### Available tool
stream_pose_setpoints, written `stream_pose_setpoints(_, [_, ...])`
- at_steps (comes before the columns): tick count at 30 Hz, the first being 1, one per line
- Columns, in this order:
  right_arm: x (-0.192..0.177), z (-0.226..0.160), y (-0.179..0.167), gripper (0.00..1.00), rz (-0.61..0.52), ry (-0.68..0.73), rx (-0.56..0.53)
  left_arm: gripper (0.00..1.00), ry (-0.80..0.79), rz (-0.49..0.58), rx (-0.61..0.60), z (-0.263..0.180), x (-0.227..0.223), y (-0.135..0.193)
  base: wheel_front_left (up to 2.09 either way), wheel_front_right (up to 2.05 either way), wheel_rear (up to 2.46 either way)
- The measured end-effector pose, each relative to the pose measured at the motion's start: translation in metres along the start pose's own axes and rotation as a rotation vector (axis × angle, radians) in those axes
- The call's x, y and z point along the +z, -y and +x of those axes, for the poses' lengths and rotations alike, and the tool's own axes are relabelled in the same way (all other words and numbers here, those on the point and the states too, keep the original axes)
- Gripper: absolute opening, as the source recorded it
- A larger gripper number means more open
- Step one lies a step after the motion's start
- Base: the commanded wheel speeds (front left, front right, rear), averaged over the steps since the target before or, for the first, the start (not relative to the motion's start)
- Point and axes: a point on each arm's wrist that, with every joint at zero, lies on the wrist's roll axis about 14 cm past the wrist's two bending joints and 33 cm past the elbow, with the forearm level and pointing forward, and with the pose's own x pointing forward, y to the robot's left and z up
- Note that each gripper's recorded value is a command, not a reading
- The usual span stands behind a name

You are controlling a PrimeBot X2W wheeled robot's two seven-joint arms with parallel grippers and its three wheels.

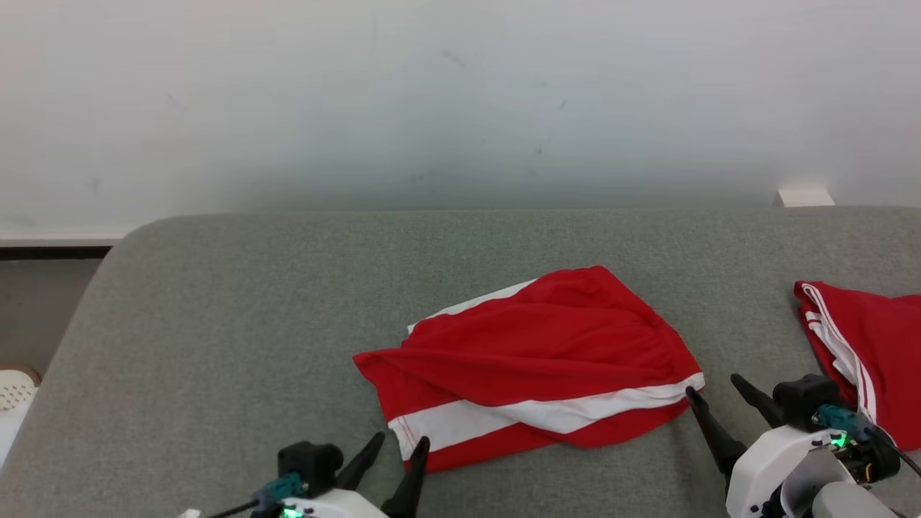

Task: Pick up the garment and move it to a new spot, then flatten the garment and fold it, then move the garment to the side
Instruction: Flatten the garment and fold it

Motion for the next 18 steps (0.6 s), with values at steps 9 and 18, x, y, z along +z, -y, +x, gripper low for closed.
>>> stream_pose_setpoints(9, [-0.017, 0.03, -0.003, 1.0, -0.009, -0.106, 0.04, 1.0, -0.123, -0.016, -0.01, 0.012, -0.023, -0.007, 0.0, 0.0, 0.0])
stream_pose_setpoints(18, [-0.03, 0.043, -0.008, 1.0, -0.012, -0.16, 0.063, 1.0, -0.18, -0.022, -0.04, 0.026, -0.033, -0.005, 0.0, 0.0, 0.0])
